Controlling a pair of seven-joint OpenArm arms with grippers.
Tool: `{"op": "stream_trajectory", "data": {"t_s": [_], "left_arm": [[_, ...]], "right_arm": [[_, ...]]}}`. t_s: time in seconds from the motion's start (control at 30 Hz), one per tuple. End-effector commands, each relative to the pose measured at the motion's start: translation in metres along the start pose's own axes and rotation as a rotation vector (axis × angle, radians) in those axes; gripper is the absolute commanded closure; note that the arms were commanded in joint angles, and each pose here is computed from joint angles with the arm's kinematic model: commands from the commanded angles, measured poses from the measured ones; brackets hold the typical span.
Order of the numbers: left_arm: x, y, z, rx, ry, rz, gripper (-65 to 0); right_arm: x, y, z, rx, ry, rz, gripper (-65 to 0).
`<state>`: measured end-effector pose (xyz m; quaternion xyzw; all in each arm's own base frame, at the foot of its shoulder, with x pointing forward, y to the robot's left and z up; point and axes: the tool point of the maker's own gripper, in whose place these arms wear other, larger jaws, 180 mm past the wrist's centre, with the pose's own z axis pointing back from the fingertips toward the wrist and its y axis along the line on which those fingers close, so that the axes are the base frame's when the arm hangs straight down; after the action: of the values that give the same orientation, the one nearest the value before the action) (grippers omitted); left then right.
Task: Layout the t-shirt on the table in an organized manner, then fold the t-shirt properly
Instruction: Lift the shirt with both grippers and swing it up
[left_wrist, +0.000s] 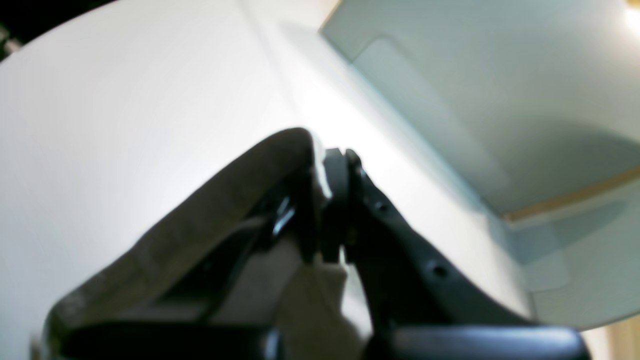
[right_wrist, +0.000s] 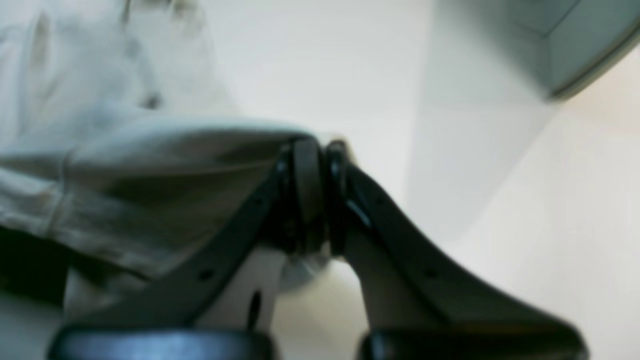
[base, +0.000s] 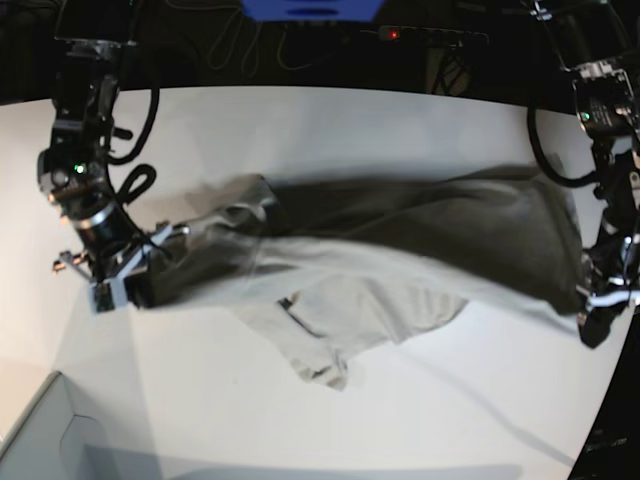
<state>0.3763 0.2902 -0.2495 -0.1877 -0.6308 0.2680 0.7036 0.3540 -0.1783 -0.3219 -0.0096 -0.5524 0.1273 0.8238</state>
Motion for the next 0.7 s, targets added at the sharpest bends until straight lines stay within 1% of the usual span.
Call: {"op": "stream_trajectory", "data": {"t_s": [0.0,0.1,0.23,0.27,0.33,0.43,0.53,0.67], "left_arm": [[0.023,-0.018,-0.011,-0.050,-0.059,-0.030,0.0],[0.036,-0.043,-0.042,-0.082,-0.081,-0.079,0.0],[0.061,-0.071,-0.083,-0.109,-0.117,-0.101,0.0],[0.066,-0.082,-0.094,-0.124,-0.119,-0.099,0.0],[0.082,-0.110,-0.114,-0.170,-0.127,-0.098,0.0],[0.107,-0.150,-0.136,-0.228,-0.144,-0.116,0.0],[0.136,-0.184,-0.150,-0.270,-0.172,-0.119,0.0],[0.175,-0.221,-0.157,-0.315,-0.220,-0.109,0.0]], "right_arm": [[0.038,-0.008,-0.005,-0.008,-0.111,0.011,0.0],[0.085,-0.029,-0.015,-0.047,-0.200,0.032,0.0],[0.138,-0.053,-0.036,-0.076,-0.252,0.046,0.0],[0.147,-0.061,-0.041,-0.083,-0.257,0.046,0.0],[0.179,-0.080,-0.051,-0.104,-0.294,0.048,0.0],[0.225,-0.112,-0.058,-0.142,-0.346,0.050,0.0],[0.275,-0.148,-0.055,-0.186,-0.403,0.053,0.0],[0.334,-0.188,-0.035,-0.248,-0.484,0.056,0.0]]}}
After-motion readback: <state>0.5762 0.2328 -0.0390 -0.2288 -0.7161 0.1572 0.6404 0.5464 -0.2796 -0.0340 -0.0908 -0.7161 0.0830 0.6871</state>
